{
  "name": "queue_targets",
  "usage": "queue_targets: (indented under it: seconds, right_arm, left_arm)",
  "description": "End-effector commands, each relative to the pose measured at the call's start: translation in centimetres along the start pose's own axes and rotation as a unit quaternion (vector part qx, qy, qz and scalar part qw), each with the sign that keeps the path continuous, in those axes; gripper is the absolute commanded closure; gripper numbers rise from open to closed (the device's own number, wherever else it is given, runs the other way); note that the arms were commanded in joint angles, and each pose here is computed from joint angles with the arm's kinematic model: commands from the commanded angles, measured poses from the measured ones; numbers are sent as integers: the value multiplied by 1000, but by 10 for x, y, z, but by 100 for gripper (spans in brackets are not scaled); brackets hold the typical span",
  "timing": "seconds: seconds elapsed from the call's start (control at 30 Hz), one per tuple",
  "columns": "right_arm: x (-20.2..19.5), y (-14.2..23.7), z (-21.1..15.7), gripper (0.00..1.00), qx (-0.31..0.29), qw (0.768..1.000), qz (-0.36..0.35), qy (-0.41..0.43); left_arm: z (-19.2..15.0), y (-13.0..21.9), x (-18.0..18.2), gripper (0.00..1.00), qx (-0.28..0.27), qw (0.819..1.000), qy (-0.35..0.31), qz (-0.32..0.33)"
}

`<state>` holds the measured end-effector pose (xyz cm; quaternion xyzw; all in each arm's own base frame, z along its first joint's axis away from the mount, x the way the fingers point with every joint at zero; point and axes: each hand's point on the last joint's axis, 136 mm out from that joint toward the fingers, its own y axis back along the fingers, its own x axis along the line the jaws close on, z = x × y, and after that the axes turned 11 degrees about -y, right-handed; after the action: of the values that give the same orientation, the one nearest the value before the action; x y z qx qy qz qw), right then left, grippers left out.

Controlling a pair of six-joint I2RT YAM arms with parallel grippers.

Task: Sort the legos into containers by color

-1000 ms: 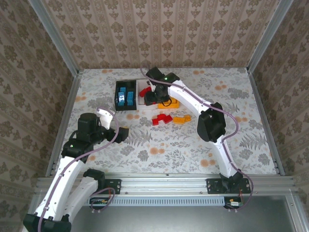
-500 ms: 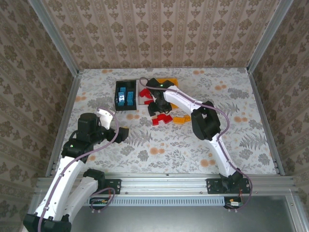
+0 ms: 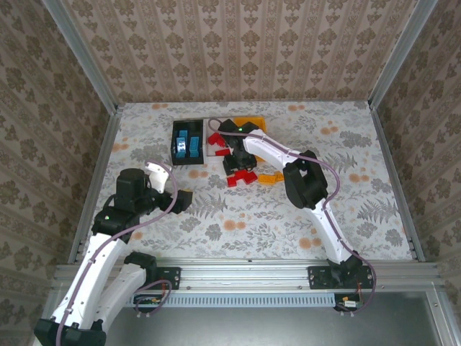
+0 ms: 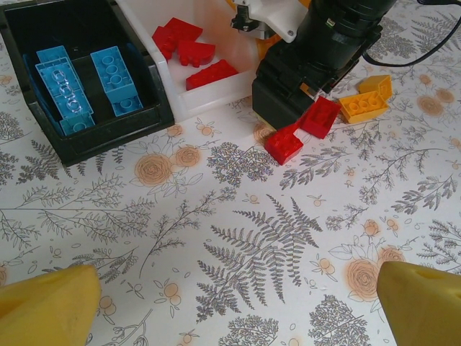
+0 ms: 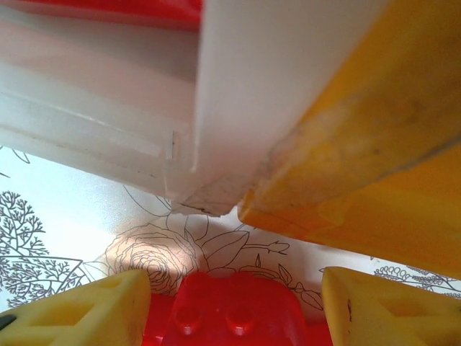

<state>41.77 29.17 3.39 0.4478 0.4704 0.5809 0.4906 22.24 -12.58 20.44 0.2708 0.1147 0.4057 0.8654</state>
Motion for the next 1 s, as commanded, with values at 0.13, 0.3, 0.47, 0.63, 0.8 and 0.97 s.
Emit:
queue_targets:
  seconds: [0.13,0.3,0.47,0.63,0.8,0.97]
  right_arm:
    - [-23,-7,-20,40,27,999,-42,-3]
    - [-23,-9,-21,53,29,999,-41,-8]
    - [-20,1,-17,61,18,999,-34,-12]
    - [-12,23,-9,61,-7,1000,-13,-14]
    - [-4,47,-1,56,-30,999,11,-19]
    - [-14,40,-8,39,-11,1000,-14,-15]
  left_arm:
    - [10,5,-3,0,-16,1000,-7,-6]
    - [10,5,-3,0,-16,1000,-7,-6]
    - [9,5,-3,0,-15,1000,-7,-4]
    - [10,5,-3,0,-16,1000,-8,-5]
    - [10,5,-3,0,-16,1000,-8,-6]
    - [9,5,-4,0,-16,1000,-8,-6]
